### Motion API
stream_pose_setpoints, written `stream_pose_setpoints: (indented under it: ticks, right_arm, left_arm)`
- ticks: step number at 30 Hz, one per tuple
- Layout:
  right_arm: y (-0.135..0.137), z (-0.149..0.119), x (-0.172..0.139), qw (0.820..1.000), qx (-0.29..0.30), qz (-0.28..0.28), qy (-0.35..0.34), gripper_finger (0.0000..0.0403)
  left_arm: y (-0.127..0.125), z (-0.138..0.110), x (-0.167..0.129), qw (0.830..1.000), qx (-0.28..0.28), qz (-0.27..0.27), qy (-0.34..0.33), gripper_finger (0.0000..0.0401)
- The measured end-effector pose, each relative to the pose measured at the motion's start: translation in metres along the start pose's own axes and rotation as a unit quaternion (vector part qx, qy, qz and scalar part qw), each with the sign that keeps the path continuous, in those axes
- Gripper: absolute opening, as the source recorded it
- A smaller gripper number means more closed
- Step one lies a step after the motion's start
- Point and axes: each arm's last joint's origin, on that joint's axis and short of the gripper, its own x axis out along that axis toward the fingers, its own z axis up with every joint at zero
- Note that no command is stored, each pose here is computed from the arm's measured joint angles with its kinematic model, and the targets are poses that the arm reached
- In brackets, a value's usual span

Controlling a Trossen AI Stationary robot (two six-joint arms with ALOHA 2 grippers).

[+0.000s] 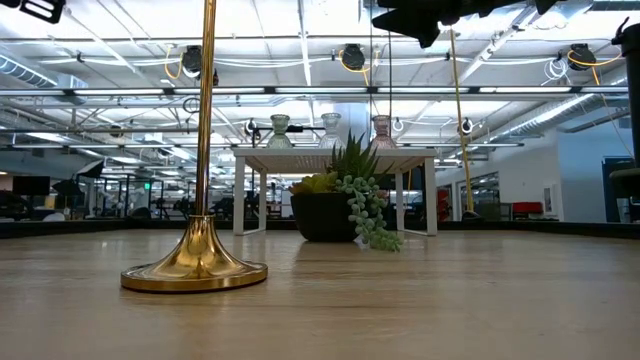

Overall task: Pick & Place candle stick holders
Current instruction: Put the left golden candle holder on the shelf aligned with the green glass candle holder

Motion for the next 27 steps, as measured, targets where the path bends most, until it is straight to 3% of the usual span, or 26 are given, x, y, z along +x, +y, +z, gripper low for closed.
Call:
stream_pose_setpoints:
  ticks: [19,27]
  right_arm:
    - [0.000,0.000,0.000,1.000,0.025,0.000,0.000,0.0226]
    - [0.000,0.000,0.000,1.000,0.025,0.000,-0.002,0.0226]
  left_arm:
    - [-0.006,-0.002,0.006,0.998,0.007,-0.068,0.010,0.0234]
    - [0.006,0.000,0.027,0.998,-0.016,-0.017,0.060,0.0234]
